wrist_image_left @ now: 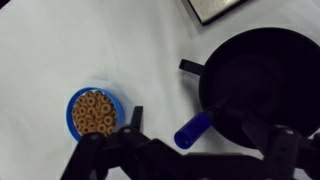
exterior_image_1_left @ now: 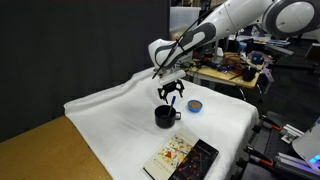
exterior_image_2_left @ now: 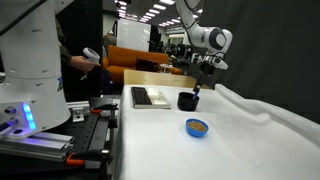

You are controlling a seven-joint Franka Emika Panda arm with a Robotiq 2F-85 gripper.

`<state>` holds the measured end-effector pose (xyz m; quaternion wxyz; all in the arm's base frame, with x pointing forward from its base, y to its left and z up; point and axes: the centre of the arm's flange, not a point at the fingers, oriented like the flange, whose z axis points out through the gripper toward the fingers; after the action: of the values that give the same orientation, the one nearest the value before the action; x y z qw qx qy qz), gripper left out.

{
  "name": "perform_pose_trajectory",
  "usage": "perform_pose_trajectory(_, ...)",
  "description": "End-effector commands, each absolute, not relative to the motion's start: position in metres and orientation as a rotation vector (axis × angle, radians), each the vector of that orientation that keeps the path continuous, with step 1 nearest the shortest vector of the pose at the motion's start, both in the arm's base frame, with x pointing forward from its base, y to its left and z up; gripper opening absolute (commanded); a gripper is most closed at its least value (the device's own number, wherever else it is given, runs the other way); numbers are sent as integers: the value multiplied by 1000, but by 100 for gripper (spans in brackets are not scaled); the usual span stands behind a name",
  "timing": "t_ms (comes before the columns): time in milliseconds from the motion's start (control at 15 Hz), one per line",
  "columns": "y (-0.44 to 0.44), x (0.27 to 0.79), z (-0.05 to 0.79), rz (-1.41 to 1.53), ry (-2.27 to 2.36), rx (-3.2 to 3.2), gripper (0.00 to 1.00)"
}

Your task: Take the pen out of the black cup and put it on the table

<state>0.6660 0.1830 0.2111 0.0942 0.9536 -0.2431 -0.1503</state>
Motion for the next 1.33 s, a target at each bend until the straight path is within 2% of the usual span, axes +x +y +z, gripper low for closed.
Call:
perform_pose_trajectory(0,183,666,211,-446,-721,2829,100)
perform_pose_trajectory(1267,181,665,206,-454,-723,2821,100)
